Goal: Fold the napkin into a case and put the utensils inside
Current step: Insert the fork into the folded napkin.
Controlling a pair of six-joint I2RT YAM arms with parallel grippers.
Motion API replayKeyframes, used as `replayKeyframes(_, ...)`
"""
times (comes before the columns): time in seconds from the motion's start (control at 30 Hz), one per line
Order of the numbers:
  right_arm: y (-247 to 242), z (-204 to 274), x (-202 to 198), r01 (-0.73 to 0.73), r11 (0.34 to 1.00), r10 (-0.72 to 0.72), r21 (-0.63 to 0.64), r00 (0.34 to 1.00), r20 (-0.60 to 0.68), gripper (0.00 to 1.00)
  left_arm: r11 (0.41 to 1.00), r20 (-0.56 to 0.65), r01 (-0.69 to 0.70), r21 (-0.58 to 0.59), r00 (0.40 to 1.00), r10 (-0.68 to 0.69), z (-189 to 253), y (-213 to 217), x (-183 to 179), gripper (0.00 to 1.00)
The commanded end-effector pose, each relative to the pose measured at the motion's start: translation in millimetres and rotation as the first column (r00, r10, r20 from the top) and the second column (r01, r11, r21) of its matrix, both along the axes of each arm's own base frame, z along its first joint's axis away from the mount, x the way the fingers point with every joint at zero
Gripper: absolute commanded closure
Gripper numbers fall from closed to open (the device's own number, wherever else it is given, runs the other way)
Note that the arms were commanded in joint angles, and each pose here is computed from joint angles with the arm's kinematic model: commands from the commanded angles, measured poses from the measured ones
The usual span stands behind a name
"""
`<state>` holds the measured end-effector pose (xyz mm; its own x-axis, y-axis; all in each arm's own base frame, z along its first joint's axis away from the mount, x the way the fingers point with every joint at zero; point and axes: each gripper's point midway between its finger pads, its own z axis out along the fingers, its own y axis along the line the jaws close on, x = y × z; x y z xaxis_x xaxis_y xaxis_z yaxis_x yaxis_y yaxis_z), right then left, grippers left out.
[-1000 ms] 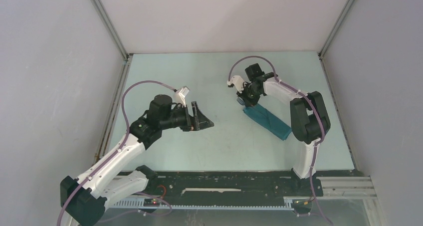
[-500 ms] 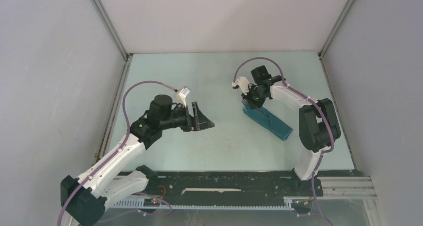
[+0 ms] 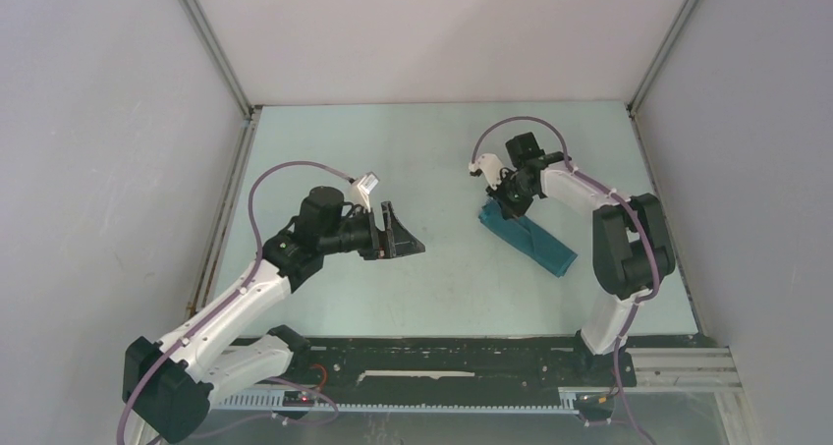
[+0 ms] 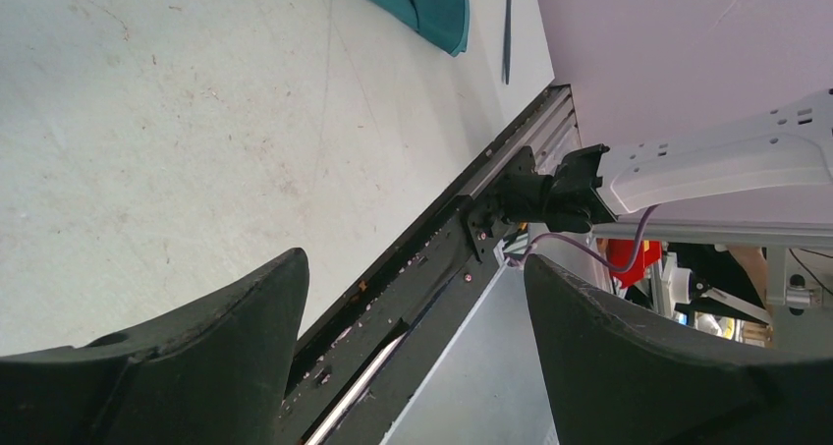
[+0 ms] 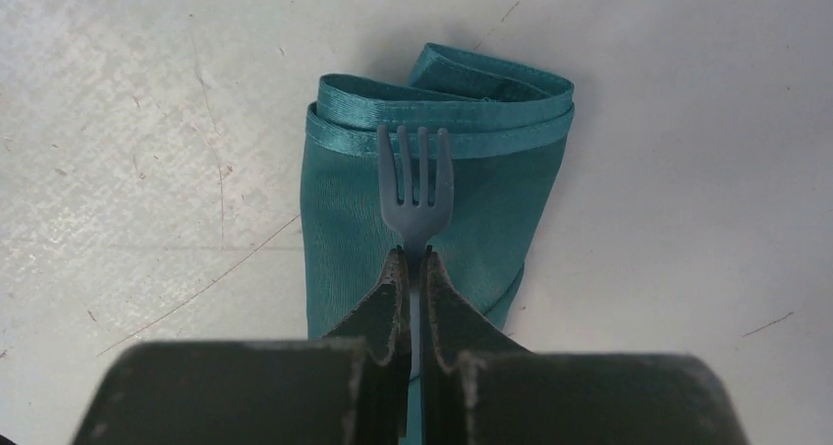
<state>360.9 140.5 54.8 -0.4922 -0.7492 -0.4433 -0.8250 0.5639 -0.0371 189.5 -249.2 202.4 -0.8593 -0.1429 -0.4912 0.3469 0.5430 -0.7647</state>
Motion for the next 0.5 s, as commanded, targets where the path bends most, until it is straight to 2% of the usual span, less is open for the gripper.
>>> replayKeyframes(0.0, -7.5, 10.7, 0.5, 0.028, 1.0, -0.028, 0.003, 0.999, 0.03, 1.0, 0.999, 0.025, 0.022, -0.037, 0.999, -0.021, 10.4, -3.5, 0.3, 0.13)
replayKeyframes(0.1, -9.2, 15.2, -2.0, 0.038, 0.999, -0.039, 0.012, 0.998, 0.045, 1.0, 0.999, 0.026, 0.019, -0.035, 0.999, -0.018, 9.7, -3.0, 0.2, 0.13)
replayKeyframes(0.23, -20.8, 7.6, -8.7, 0.061, 0.998, -0.06, -0.03, 0.998, 0.02, 1.0, 0.999, 0.021, 0.028, -0.037, 0.999, -0.028, 8.8, -3.3, -1.8, 0.13)
replayKeyframes(0.47, -31.0, 5.4, -1.8, 0.089, 0.993, -0.085, -0.083, 0.995, 0.057, 1.0, 0.999, 0.025, 0.027, -0.042, 0.999, -0.026, 10.1, -2.3, -3.0, 0.13)
